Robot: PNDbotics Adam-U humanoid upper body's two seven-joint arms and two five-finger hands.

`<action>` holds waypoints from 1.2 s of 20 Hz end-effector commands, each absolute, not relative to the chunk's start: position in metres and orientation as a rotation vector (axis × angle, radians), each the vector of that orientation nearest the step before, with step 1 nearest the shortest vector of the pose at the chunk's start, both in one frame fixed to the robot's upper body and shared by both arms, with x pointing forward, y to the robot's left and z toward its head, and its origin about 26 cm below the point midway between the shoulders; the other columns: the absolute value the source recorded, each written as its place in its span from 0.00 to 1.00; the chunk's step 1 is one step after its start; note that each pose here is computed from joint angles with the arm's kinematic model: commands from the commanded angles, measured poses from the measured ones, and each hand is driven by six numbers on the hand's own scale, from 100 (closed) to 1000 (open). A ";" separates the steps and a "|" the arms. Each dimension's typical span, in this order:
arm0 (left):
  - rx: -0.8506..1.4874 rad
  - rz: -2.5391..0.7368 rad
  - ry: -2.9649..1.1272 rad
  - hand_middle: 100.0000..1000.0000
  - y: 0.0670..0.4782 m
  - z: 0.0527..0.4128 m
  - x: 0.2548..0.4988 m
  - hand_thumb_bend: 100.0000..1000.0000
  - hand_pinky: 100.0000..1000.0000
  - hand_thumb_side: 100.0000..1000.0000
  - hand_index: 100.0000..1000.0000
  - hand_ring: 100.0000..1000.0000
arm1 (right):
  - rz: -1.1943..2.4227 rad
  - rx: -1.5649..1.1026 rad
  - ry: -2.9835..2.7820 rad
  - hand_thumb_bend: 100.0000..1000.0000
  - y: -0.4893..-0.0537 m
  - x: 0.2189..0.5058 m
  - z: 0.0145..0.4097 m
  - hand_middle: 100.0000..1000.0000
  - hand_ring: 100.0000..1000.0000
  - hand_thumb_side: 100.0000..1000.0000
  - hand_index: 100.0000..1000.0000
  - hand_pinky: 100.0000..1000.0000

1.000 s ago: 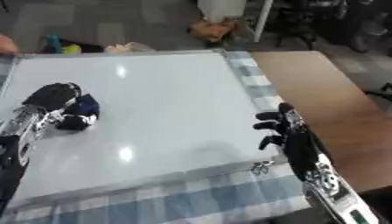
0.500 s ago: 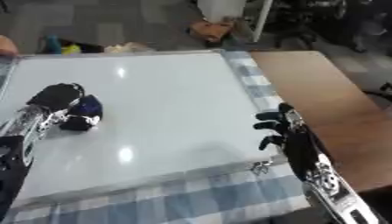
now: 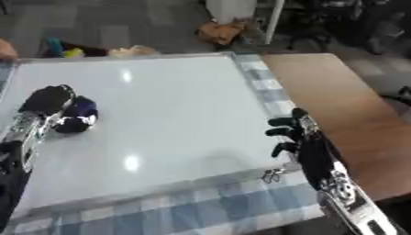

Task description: Wipe the whiteboard clean with a brush.

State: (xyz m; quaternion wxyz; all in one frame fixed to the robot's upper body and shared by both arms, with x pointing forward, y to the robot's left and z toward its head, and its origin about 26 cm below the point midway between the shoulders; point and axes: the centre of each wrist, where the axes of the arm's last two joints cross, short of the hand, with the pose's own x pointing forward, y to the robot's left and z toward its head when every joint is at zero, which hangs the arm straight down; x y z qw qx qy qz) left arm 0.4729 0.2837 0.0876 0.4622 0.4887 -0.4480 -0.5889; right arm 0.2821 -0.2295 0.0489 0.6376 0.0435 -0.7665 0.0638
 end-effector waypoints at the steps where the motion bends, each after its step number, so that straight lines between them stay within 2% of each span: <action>1: 1.202 -1.412 -0.958 0.47 0.319 0.069 0.464 0.82 0.54 0.59 0.20 0.54 | 0.161 0.087 -1.772 0.00 -0.233 0.283 0.056 0.67 0.66 1.00 0.62 0.31; 8: 1.258 -1.295 -0.918 0.43 0.344 0.075 0.461 0.82 0.51 0.57 0.19 0.51 | 0.160 0.082 -1.771 0.00 -0.233 0.283 0.055 0.67 0.66 1.00 0.62 0.31; 12: 1.263 -1.253 -0.911 0.41 0.351 0.074 0.459 0.86 0.50 0.53 0.20 0.49 | 0.161 0.080 -1.772 0.00 -0.234 0.283 0.055 0.68 0.66 1.00 0.62 0.31; 22: 1.222 -1.274 -0.932 0.39 0.342 0.071 0.459 0.92 0.47 0.47 0.20 0.46 | 0.161 0.081 -1.771 0.00 -0.233 0.283 0.055 0.68 0.66 1.00 0.62 0.31; 24: 1.211 -1.291 -0.941 0.35 0.338 0.070 0.459 0.93 0.45 0.40 0.20 0.42 | 0.161 0.081 -1.771 0.00 -0.233 0.283 0.055 0.68 0.66 1.00 0.62 0.31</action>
